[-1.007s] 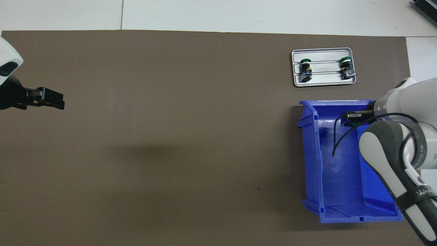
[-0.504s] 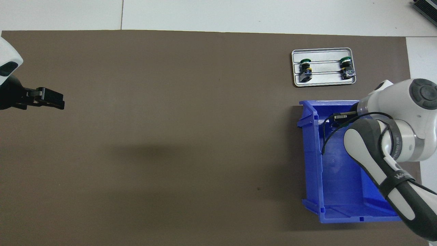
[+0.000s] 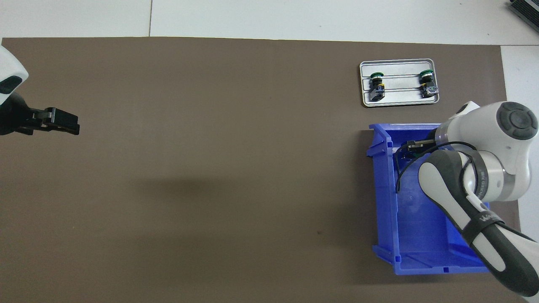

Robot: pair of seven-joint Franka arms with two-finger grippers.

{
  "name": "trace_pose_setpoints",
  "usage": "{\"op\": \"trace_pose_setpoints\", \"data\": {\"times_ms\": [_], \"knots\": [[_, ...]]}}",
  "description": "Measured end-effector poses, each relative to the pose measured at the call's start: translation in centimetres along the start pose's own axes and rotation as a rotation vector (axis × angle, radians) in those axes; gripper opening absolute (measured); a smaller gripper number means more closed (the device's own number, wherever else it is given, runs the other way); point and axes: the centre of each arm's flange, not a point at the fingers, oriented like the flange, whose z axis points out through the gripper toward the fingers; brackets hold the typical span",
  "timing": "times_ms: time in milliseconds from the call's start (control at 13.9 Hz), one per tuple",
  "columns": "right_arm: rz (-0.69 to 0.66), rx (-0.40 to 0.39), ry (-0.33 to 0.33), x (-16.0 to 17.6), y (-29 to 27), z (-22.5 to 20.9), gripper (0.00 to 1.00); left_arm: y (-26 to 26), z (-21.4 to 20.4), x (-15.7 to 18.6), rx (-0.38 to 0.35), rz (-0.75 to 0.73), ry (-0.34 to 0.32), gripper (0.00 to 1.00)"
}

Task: Place and press button with both arms
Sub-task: 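Lower the button into the blue bin and open the right gripper, then raise the right gripper out of the blue bin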

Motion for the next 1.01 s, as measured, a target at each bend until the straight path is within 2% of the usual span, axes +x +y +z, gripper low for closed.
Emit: {"op": "trace_pose_setpoints", "data": {"times_ms": [144,504,1007], "knots": [[0.001,-0.002,0.014,0.2,0.0,-0.7,0.91,0.0,0.0,0.0,0.0,0.0,0.0,1.0],[0.085,-0.019,0.119,0.1,0.1,-7.4,0.96,0.0,0.0,0.0,0.0,0.0,0.0,1.0],[0.151,-0.022,0.112,0.0,-1.7,-20.0,0.96,0.0,0.0,0.0,0.0,0.0,0.0,1.0]]}}
